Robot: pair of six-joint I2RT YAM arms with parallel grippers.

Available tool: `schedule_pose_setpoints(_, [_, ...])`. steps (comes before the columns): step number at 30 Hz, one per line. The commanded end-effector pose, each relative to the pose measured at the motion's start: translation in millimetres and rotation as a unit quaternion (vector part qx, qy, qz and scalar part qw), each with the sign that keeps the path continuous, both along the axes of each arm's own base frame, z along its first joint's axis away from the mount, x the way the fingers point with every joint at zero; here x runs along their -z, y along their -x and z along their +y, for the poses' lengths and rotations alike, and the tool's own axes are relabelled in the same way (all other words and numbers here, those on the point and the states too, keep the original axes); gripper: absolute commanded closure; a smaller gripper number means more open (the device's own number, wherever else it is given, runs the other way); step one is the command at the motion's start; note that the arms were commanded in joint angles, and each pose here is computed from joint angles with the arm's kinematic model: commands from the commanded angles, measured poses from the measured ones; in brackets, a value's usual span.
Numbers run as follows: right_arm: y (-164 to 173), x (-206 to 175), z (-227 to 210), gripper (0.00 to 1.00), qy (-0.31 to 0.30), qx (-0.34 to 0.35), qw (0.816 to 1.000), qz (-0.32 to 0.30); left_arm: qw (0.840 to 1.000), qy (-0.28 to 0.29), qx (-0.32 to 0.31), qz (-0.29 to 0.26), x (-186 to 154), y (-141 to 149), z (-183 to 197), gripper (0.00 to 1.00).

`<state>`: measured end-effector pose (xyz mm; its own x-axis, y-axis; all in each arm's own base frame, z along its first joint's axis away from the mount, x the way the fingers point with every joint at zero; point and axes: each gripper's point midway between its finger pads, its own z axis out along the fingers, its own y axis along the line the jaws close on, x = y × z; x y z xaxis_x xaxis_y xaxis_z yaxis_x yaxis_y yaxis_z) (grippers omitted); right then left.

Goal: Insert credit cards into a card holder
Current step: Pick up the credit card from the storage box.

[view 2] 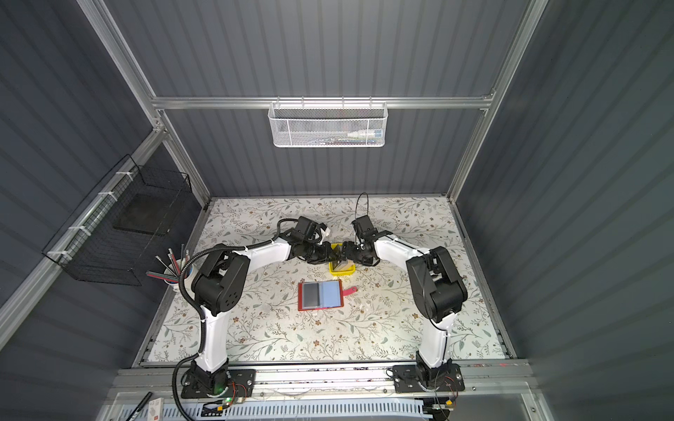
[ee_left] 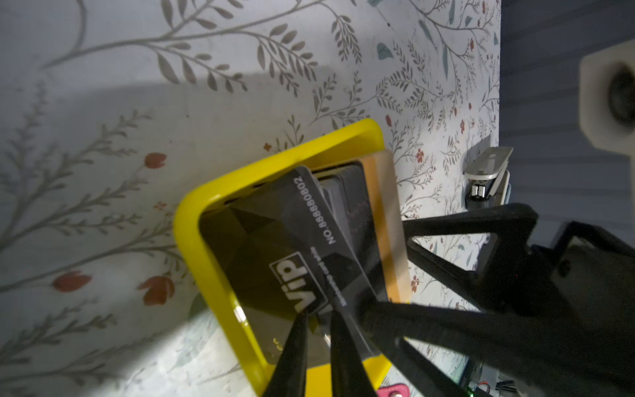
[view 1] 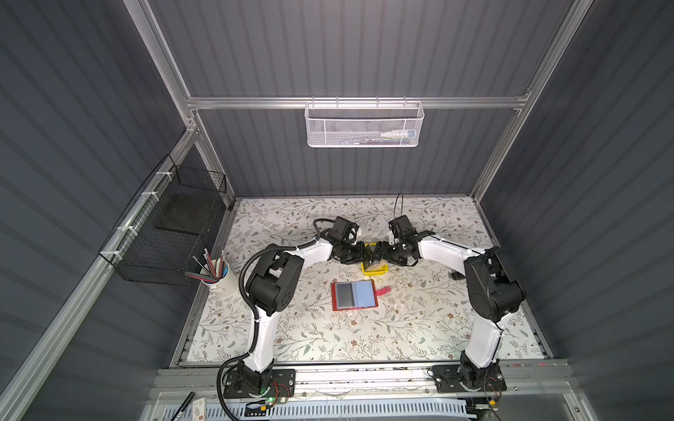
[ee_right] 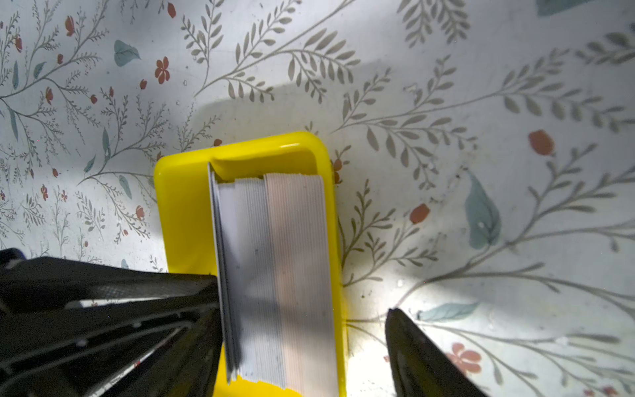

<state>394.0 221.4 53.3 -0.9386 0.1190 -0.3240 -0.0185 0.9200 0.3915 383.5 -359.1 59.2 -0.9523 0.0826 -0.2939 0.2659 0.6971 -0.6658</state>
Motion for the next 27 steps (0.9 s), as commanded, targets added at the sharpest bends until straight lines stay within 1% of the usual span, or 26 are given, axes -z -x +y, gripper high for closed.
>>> schedule_pose_setpoints(1, [-4, -14, -6, 0.25, 0.008, 0.002, 1.0, -0.013, 0.999, -0.033, -0.005, 0.027, 21, 6, 7, 0.83])
schedule_pose_setpoints(7, [-6, -25, -11, 0.25, 0.019, 0.007, 0.999, -0.031, 0.999, -0.033, -0.006, 0.03, 24, 7, 6, 0.83])
schedule_pose_setpoints(11, [-2, -35, -11, 0.27, 0.011, 0.003, 0.999, -0.039, 0.999, -0.031, -0.006, 0.03, 26, 7, 4, 0.84])
schedule_pose_setpoints(15, [7, -42, -5, 0.38, -0.013, -0.011, 0.999, -0.038, 0.999, -0.027, -0.009, 0.029, 25, 6, 3, 0.84])
schedule_pose_setpoints(20, [10, -49, 8, 0.57, -0.047, -0.033, 0.998, -0.038, 0.999, -0.027, -0.009, 0.029, 26, 6, 3, 0.84])
schedule_pose_setpoints(23, [9, -47, 14, 0.69, -0.054, -0.042, 0.997, -0.031, 0.999, -0.028, -0.01, 0.029, 26, 6, 4, 0.84])
schedule_pose_setpoints(25, [8, -45, 17, 0.74, -0.054, -0.047, 0.997, -0.027, 0.999, -0.027, -0.01, 0.028, 25, 6, 4, 0.84])
schedule_pose_setpoints(27, [7, -41, 20, 0.76, -0.052, -0.052, 0.997, -0.02, 0.999, -0.026, -0.01, 0.028, 25, 6, 3, 0.84])
